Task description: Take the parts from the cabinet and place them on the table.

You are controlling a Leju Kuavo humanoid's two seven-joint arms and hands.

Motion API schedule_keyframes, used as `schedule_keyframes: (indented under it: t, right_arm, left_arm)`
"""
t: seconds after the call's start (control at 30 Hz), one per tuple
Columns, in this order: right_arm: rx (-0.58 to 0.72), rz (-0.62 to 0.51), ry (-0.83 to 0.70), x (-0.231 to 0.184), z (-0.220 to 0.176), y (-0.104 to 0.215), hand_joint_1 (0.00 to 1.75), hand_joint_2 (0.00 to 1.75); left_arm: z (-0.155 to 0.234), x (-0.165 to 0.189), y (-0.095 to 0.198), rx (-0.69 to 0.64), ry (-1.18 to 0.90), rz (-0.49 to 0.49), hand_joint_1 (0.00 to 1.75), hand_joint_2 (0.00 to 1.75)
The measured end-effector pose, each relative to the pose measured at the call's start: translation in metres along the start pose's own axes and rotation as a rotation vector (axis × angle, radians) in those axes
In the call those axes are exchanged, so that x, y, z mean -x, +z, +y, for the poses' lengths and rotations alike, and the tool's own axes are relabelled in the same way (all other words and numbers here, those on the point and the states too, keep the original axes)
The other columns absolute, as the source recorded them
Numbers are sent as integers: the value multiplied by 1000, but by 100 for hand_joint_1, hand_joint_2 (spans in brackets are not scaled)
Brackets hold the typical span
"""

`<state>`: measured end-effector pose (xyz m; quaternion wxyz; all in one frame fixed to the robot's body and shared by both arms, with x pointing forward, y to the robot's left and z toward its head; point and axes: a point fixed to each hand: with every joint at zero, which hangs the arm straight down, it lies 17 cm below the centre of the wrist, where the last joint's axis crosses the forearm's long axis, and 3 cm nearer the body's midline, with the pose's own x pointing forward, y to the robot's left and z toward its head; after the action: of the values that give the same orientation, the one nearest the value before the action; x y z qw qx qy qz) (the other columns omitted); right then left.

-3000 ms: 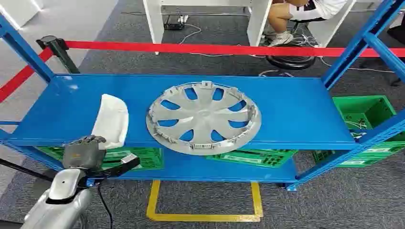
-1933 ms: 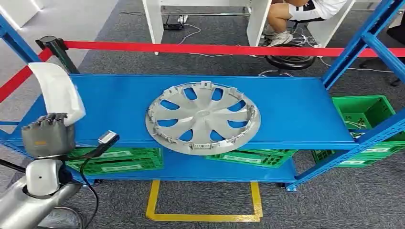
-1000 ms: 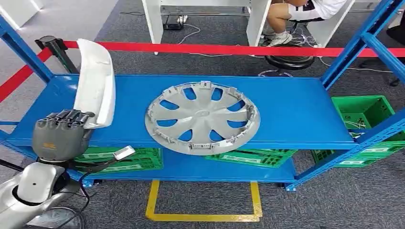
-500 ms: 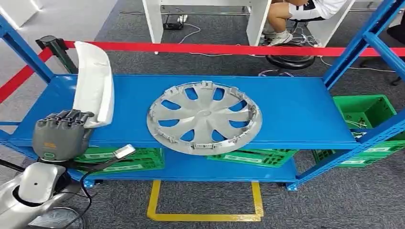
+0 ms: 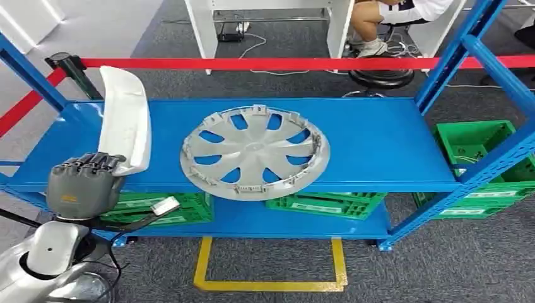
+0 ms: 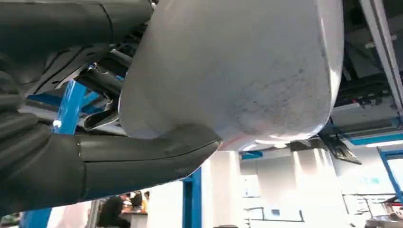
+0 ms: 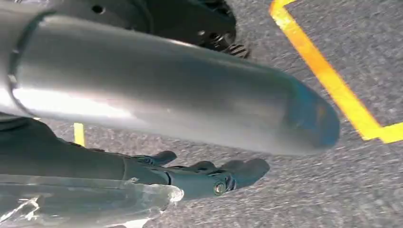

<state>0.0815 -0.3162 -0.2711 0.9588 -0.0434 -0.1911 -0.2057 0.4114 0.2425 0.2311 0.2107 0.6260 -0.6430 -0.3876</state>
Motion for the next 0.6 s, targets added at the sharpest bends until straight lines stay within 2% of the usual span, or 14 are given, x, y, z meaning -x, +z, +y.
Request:
schedule_keyframes:
  t: [0.6]
  right_arm:
    - [-3,-27,3,-2,0,1,0,0]
  left_arm:
    - [-4,11,15,29,-6,8,168,175]
